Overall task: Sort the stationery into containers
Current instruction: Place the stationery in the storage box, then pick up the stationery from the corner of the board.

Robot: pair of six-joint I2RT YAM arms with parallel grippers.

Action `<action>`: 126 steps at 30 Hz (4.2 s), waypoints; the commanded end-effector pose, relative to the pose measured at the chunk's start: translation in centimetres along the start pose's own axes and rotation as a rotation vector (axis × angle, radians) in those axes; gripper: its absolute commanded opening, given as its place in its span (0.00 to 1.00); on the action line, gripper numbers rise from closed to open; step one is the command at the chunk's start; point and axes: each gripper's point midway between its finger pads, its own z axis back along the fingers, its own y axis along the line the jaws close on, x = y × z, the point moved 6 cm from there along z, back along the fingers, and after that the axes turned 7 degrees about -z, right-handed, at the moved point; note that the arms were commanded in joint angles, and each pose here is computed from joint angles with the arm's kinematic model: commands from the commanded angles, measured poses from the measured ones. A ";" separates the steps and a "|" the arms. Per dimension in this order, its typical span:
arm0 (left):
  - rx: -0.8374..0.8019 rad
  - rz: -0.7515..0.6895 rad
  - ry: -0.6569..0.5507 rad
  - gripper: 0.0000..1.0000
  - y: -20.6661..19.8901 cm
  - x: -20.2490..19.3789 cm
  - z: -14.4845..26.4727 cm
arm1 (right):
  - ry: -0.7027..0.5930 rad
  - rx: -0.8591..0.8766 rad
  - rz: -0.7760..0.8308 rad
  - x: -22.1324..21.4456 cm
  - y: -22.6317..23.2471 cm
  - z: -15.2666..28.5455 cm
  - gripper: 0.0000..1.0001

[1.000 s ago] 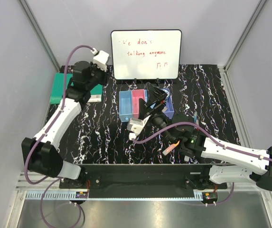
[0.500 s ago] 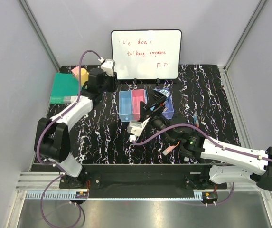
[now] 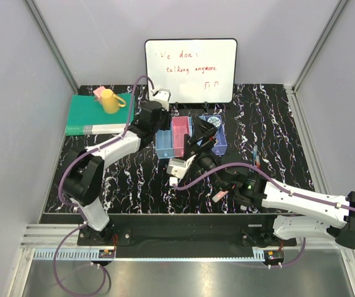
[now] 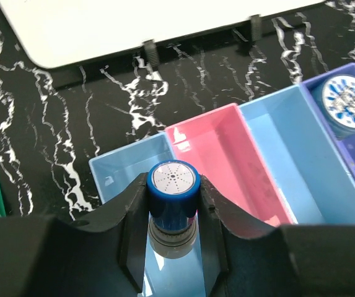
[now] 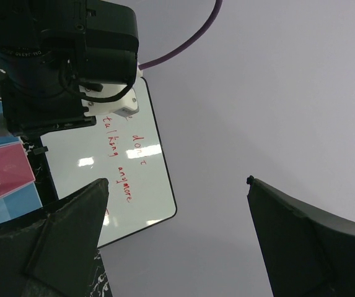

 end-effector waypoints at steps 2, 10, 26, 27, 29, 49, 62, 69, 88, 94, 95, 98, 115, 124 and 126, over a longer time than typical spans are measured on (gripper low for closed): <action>0.150 0.047 -0.070 0.00 1.9 0.2 -0.9 | 0.001 -0.041 -0.046 -0.1 -0.9 0.9 1.00; 0.188 0.064 -0.046 0.00 2.1 -1.3 -2.3 | -0.005 -0.042 -0.047 -0.1 -0.8 1.0 1.00; 0.126 0.141 -0.023 0.00 0.9 -2.7 -3.5 | -0.008 -0.050 -0.048 -0.1 -1.0 0.9 1.00; 0.114 0.142 -0.018 0.00 0.6 -2.9 -3.6 | -0.008 -0.050 -0.048 -0.1 -1.0 1.0 1.00; 0.112 0.146 -0.012 0.00 0.5 -3.0 -3.8 | -0.007 -0.050 -0.048 -0.1 -1.0 0.9 0.99; 0.078 0.133 0.037 0.07 -0.3 -4.3 -4.5 | -0.015 -0.057 -0.040 -0.2 -0.9 1.0 1.00; 0.068 0.126 0.028 0.09 -0.4 -3.9 -4.5 | -0.013 -0.059 -0.038 -0.3 -0.9 1.0 1.00; 0.072 0.115 0.028 0.15 -0.3 -3.9 -4.6 | -0.012 -0.058 -0.035 -0.4 -0.8 1.1 1.00; 0.131 0.113 -0.011 0.23 0.4 -3.4 -4.6 | -0.013 -0.055 -0.032 -0.5 -0.6 1.2 1.00; 0.126 0.113 -0.009 0.34 0.3 -3.4 -4.7 | -0.016 -0.054 -0.031 -0.5 -0.5 1.1 1.00; 0.124 0.113 -0.008 0.39 0.3 -3.4 -4.8 | -0.016 -0.055 -0.031 -0.5 -0.6 1.1 1.00; 0.113 0.111 -0.006 0.40 0.2 -3.4 -4.9 | -0.015 -0.057 -0.030 -0.5 -0.7 1.1 1.00; 0.086 0.079 -0.020 0.02 0.2 -1.6 -2.9 | 0.001 -0.067 -0.035 -0.6 -1.3 1.1 1.00; -0.036 -0.081 -0.074 0.57 0.3 4.1 4.4 | 0.221 0.121 -0.192 -4.5 0.6 4.3 1.00; -0.049 -0.110 -0.065 0.73 0.4 4.7 5.7 | 0.271 0.164 -0.231 -5.5 1.4 5.1 1.00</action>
